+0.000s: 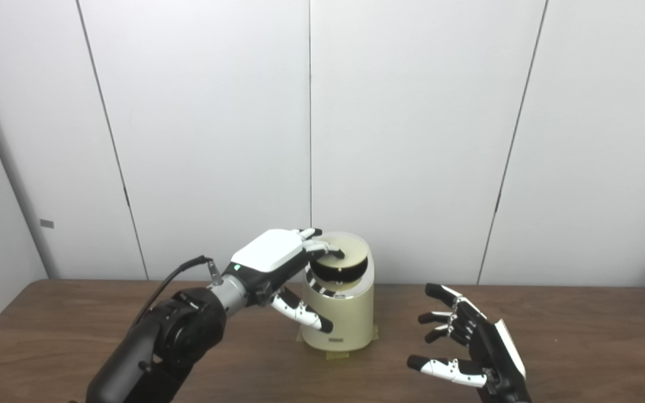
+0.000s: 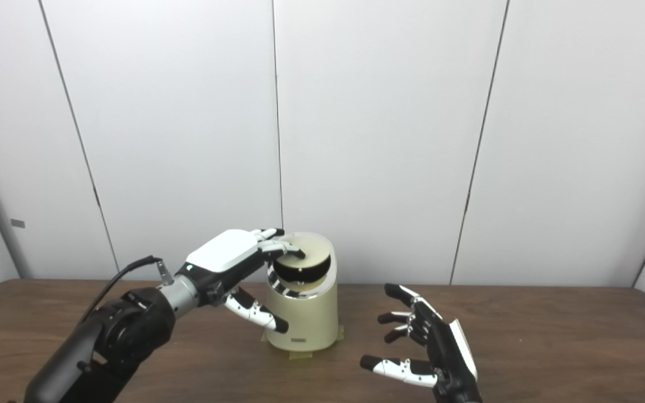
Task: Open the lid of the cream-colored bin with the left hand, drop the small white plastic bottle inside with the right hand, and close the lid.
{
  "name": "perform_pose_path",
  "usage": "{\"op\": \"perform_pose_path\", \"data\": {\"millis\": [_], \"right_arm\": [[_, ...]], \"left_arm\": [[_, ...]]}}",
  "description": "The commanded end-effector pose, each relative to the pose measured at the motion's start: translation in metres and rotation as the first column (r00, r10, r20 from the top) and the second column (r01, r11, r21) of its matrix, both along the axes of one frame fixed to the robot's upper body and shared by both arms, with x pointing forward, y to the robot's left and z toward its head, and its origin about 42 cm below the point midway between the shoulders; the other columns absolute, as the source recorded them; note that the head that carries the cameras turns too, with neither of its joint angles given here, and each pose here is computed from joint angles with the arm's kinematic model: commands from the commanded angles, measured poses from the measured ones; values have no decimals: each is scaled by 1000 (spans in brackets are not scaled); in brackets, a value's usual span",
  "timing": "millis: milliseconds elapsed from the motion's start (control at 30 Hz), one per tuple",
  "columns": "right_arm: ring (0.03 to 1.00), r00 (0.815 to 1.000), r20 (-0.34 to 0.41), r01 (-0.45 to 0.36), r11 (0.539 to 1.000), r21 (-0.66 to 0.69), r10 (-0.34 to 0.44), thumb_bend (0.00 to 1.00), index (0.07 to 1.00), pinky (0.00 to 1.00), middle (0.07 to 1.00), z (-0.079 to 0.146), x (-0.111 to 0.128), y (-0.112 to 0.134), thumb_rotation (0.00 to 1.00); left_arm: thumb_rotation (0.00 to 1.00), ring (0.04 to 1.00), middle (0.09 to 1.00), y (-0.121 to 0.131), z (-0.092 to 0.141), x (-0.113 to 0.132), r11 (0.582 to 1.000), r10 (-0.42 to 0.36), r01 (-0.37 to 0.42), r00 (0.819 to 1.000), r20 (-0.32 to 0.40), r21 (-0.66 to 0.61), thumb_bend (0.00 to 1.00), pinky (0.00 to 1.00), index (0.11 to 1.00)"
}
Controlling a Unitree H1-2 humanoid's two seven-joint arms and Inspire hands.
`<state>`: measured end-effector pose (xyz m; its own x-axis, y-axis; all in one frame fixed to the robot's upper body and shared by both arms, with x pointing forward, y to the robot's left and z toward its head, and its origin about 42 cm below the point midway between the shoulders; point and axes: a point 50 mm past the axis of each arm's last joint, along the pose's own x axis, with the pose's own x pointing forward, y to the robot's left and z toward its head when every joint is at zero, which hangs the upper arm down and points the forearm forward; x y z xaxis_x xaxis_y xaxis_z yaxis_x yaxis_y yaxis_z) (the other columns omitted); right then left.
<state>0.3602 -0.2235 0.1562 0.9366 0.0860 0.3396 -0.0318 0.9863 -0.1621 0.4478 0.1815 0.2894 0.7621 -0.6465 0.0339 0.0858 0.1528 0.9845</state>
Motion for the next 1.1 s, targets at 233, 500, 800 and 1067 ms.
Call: {"op": "perform_pose_path", "data": {"millis": [233,500,800,1067], "right_arm": [[641,997,74,3,1000,14,-4,737,780,468,821,24,4,4,147],[644,997,72,-1,1000,8,1,732,782,481,819,26,3,3,152],[637,997,72,2,1000,12,-3,730,778,472,819,27,1,4,172],[637,997,73,8,1000,-1,-8,726,777,472,819,28,1,3,198]], "left_arm": [[458,1000,873,-4,16,-4,985,-85,52,976,199,167,939,1000,879],[449,1000,837,-12,11,-11,951,-130,52,961,242,305,926,1000,839],[444,1000,821,-14,-13,-5,936,-78,32,990,120,350,923,1000,836],[440,1000,825,-9,-27,-1,950,-17,13,1000,11,311,915,1000,830]]}}
